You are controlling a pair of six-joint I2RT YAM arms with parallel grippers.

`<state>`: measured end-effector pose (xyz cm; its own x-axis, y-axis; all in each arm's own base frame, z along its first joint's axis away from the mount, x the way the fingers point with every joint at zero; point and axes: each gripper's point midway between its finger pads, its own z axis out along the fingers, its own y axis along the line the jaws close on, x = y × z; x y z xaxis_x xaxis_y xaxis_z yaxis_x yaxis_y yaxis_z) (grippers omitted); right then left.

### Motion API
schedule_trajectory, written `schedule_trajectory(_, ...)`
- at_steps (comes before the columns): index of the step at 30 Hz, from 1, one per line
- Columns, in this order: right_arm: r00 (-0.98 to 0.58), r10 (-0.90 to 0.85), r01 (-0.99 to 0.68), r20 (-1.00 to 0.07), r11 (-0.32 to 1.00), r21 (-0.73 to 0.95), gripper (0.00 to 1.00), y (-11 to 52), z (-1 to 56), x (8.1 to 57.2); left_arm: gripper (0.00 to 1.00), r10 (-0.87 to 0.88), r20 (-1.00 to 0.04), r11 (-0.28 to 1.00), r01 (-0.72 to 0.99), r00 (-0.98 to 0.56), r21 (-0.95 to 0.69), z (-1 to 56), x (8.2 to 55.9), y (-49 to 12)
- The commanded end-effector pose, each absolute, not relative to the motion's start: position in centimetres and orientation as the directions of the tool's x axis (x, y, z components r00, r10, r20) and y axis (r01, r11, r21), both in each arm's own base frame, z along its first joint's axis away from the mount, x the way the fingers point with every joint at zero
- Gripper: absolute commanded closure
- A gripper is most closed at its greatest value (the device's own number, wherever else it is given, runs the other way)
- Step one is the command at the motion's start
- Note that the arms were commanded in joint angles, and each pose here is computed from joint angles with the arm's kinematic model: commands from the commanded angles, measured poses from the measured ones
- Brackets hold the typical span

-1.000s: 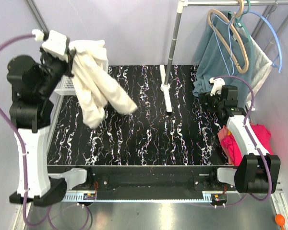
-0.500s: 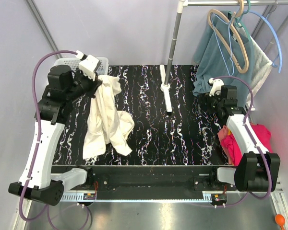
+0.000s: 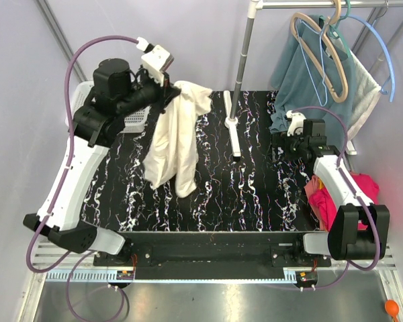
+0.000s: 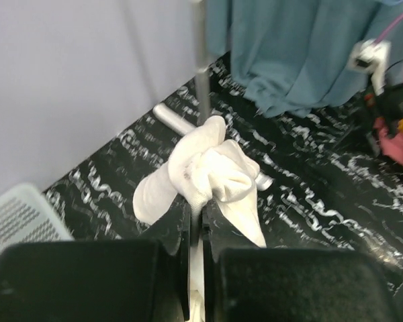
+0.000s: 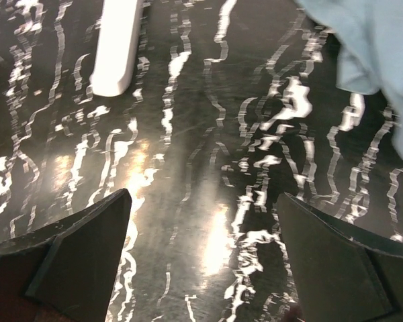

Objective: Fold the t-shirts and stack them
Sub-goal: Move the tshirt to the center of the board

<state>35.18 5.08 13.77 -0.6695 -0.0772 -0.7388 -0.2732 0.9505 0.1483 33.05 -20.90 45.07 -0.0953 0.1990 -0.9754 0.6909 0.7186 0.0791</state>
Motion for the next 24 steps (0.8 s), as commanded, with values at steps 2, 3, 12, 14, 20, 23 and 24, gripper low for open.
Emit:
schedule_trajectory(2,-0.639,-0.111,-0.367,-0.761,0.914,0.175,0.0,8.1,15.4,35.6,1.0,0.123,-0.992,0.681,0.726,0.013,0.094,49.5,32.6,-23.5)
schedule_trajectory(3,-0.641,-0.119,-0.375,-0.759,0.911,0.174,0.0,8.4,15.2,35.6,1.0,0.132,-0.991,0.687,0.72,0.006,0.096,49.1,33.0,-23.6)
schedule_trajectory(12,-0.668,-0.211,-0.447,-0.714,0.881,0.158,0.0,10.6,13.0,34.9,0.99,0.323,-0.945,0.753,0.618,-0.051,0.224,38.9,35.8,-21.3)
schedule_trajectory(14,-0.672,-0.222,-0.456,-0.707,0.876,0.159,0.0,11.0,12.7,34.8,0.99,0.38,-0.924,0.79,0.534,-0.041,0.301,37.3,36.8,-19.4)
schedule_trajectory(20,-0.678,-0.305,-0.515,-0.669,0.846,0.137,0.0,13.4,11.1,34.1,0.98,0.526,-0.84,0.812,0.37,-0.131,0.451,29.9,36.6,-14.0)
schedule_trajectory(23,-0.679,-0.343,-0.54,-0.65,0.832,0.126,0.0,14.4,10.4,33.9,1.0,0.567,-0.807,0.81,0.292,-0.163,0.509,27.8,36.0,-11.7)
schedule_trajectory(24,-0.683,-0.345,-0.541,-0.644,0.831,0.128,0.0,14.5,10.1,33.9,1.0,0.575,-0.802,0.806,0.283,-0.163,0.521,27.7,35.8,-11.3)
